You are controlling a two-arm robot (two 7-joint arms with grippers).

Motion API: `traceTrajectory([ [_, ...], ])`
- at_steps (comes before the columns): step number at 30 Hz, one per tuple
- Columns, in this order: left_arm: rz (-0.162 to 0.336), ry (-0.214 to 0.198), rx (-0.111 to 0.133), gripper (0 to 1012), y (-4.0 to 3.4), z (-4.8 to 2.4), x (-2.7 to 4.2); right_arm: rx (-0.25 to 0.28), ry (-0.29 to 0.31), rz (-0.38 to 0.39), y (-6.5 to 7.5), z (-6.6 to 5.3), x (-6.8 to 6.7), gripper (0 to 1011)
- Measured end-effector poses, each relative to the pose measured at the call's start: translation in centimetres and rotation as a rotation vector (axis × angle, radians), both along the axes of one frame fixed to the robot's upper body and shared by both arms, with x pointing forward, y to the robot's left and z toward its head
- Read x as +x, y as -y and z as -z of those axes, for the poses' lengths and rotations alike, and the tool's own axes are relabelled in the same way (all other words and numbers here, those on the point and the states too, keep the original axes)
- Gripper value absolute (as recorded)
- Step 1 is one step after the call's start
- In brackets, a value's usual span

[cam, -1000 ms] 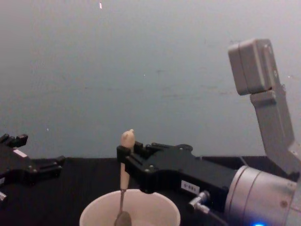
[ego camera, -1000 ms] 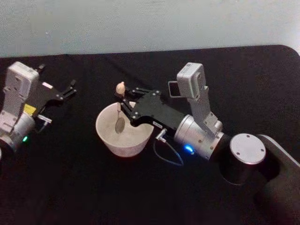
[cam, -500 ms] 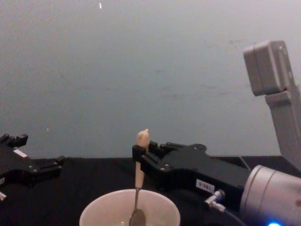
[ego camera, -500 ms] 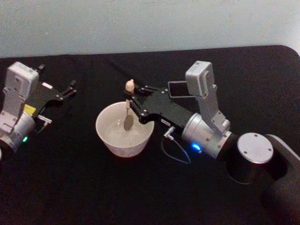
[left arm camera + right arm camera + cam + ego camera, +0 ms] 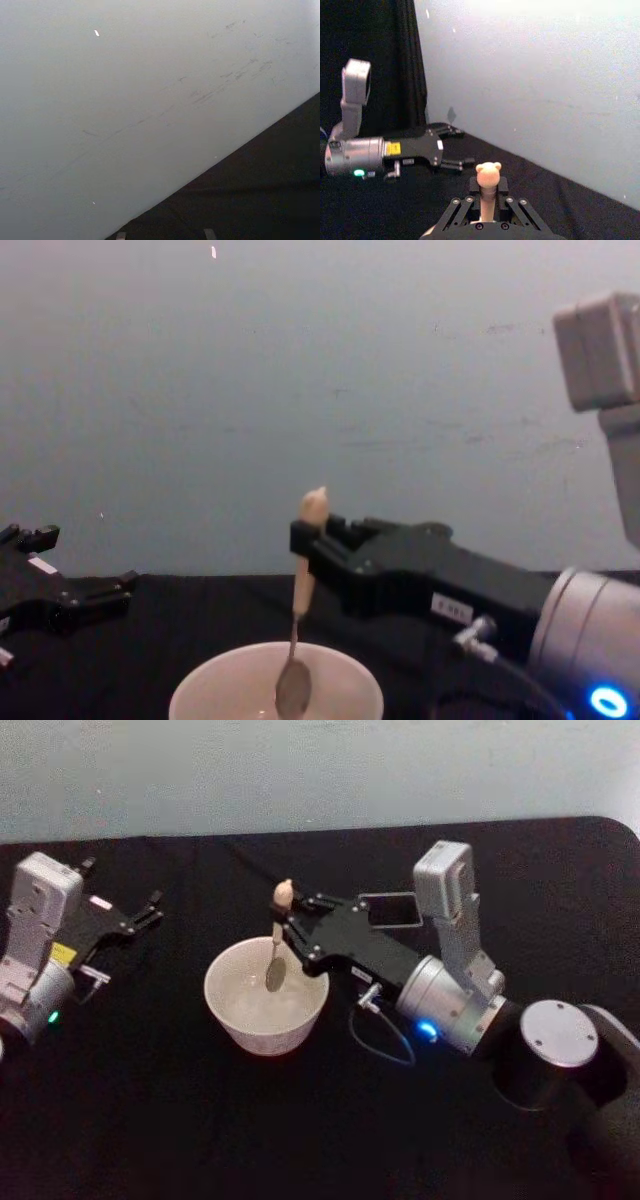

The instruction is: Pick up the stirring spoon with one hand, stir inside the cup, then place it back in its original position.

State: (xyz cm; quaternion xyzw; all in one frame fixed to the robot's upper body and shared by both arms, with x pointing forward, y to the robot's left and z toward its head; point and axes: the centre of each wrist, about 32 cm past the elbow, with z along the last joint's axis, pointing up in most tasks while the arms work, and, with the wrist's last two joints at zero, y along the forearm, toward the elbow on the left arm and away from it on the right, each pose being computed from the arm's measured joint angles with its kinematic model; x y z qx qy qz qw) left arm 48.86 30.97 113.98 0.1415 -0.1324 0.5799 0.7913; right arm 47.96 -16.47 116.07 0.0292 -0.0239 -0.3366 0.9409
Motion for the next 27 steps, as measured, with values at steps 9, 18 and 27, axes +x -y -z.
traceTrajectory([
  [9, 0.000, 0.000, 0.000, 1001, 0.00, 0.00, 0.00, 0.068, 0.035, 0.001, 0.7, -2.6, -0.2, 197],
  [18, 0.000, 0.000, 0.000, 1001, 0.00, 0.00, 0.00, 0.135, 0.077, 0.032, 2.2, -5.4, -0.7, 195],
  [27, 0.000, 0.000, 0.000, 1001, 0.00, 0.00, 0.00, 0.136, 0.110, 0.112, 4.5, -7.0, -1.3, 195],
])
